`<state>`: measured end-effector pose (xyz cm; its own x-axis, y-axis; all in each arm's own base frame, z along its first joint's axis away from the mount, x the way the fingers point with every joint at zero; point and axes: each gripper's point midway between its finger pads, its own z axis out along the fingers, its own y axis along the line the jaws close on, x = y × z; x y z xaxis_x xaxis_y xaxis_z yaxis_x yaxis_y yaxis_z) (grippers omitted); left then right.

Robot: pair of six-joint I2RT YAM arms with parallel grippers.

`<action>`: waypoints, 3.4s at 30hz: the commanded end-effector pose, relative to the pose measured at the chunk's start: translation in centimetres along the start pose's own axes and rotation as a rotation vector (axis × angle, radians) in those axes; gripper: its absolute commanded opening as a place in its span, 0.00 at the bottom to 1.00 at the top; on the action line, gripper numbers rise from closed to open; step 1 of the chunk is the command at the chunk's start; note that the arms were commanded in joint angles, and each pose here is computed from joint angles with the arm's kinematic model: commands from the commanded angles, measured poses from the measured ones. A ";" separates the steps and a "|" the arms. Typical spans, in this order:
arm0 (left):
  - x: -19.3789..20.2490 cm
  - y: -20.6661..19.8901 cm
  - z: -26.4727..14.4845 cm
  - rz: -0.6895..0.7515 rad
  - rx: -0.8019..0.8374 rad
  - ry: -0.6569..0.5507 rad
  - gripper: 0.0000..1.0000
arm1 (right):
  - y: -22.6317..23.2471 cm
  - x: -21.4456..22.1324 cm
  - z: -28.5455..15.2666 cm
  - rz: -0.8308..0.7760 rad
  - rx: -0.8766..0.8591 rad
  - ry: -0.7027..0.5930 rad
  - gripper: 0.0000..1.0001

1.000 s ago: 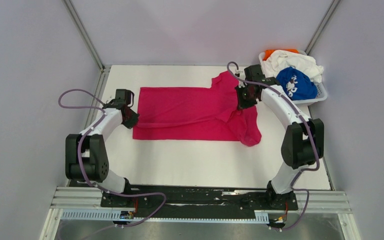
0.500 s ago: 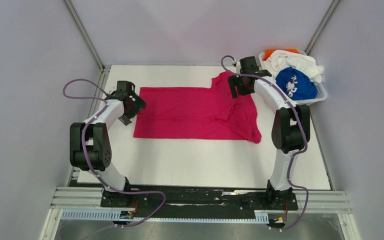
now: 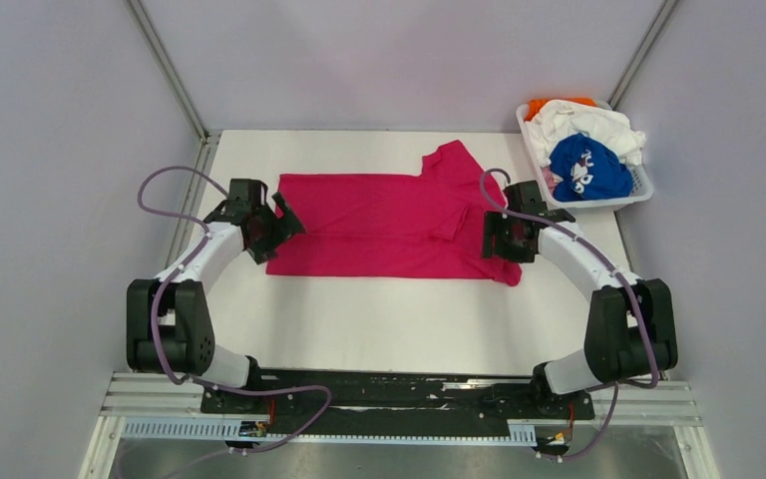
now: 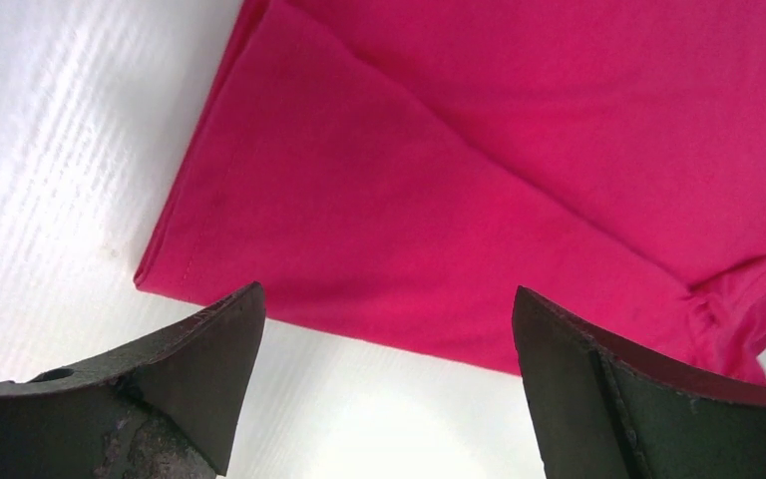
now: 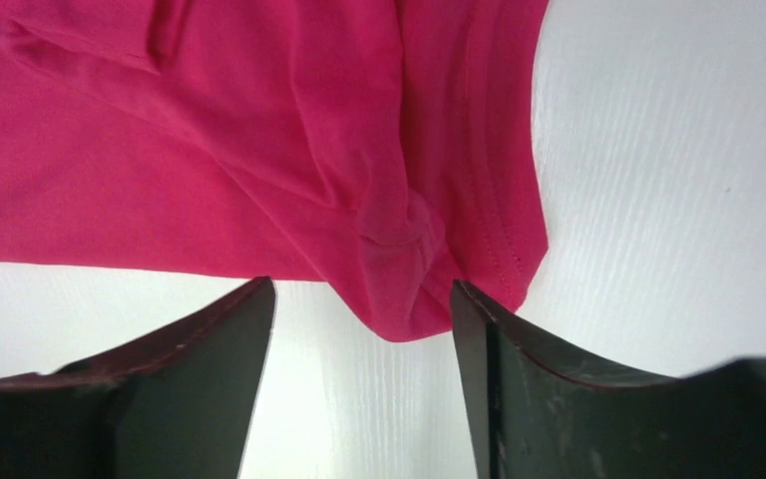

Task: Fold and stack the t-shirts
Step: Fold the flattened tshirt in 1/3 of the way

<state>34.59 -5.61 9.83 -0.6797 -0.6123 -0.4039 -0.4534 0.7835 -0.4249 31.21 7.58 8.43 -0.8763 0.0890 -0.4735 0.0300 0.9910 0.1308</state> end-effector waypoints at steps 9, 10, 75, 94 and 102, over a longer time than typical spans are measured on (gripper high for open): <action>2.6 2.7 5.2 0.014 -0.059 0.083 1.00 | -2.2 -2.9 2.9 0.102 0.018 -0.002 0.00; 2.7 3.1 5.3 0.011 -0.073 0.087 1.00 | -2.6 -3.3 2.7 0.091 0.012 -0.004 0.00; 2.9 1.6 2.4 0.079 -0.008 0.111 1.00 | 15.4 -9.2 9.9 0.085 -0.421 -0.001 1.00; 1.0 0.1 -0.2 0.115 0.028 0.047 1.00 | 15.1 -15.3 5.5 0.165 -0.391 -0.171 1.00; 1.4 -1.8 1.8 0.104 0.132 0.085 1.00 | 9.6 -4.7 2.3 0.201 -0.331 -0.019 1.00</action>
<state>33.32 -6.89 7.69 -0.7709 -0.5314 -0.3513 -0.3737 0.8239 -0.4261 40.00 19.04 8.83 -0.8617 0.2698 -0.4298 0.0289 0.8716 0.4893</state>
